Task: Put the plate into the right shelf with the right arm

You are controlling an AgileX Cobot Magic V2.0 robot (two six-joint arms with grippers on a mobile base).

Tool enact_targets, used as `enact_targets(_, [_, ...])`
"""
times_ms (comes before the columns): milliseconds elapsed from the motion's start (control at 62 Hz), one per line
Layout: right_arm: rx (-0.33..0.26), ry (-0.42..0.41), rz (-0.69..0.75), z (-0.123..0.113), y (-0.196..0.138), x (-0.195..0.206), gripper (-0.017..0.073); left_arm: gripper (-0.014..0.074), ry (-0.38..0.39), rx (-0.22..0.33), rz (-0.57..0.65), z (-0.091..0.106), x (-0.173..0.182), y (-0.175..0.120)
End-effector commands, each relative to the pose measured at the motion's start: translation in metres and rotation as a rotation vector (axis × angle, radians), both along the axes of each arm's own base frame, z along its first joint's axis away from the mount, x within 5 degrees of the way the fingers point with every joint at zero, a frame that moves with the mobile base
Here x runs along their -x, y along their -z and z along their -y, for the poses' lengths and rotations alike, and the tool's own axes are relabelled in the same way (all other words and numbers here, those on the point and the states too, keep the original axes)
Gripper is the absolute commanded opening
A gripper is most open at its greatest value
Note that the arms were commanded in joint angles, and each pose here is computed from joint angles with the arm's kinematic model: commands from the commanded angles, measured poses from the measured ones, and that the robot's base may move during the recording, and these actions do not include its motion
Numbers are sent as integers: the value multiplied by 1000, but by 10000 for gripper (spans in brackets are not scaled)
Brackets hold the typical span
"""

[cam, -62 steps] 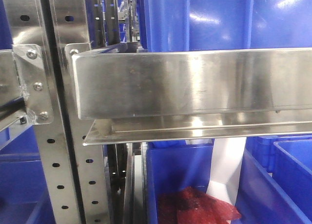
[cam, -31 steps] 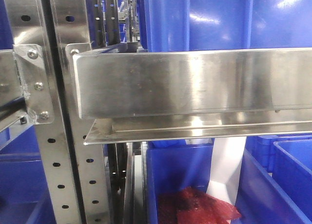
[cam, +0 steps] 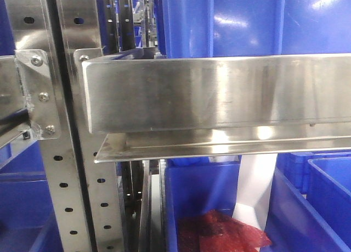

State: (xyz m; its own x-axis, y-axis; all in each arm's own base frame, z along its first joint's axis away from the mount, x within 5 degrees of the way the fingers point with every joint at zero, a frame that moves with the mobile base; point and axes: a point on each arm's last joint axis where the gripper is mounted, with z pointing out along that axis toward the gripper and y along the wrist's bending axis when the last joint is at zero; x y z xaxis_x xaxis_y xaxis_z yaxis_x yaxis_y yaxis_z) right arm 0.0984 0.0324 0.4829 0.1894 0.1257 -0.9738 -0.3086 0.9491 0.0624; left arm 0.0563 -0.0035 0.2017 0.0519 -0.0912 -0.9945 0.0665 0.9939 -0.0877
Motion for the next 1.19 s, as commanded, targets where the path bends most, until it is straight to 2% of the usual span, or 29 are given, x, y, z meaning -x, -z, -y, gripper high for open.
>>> enact_targets(0, [2,16,20,-8,-29,-20,55,-47,0,11,91,0,1,-6])
enact_targets(306, [36,149,-205,-26,-59,-95,55,-47,0,11,91,0,1,-6])
enact_targets(516, [35,294,-277,-10,-62,-136,55,-47,0,11,91,0,1,-6])
enact_targets(629, [45,334,-319,-4,-50,-160,55,-47,0,11,91,0,1,-6])
enact_targets(806, [146,330,-423,-10,-19,-202,55,-47,0,11,91,0,1,-6])
enact_targets(983, [144,301,-524,-21,12,-235,55,-47,0,11,91,0,1,-6])
enact_targets(1176, [132,283,-599,-27,32,-251,81,-47,0,11,91,0,1,-6])
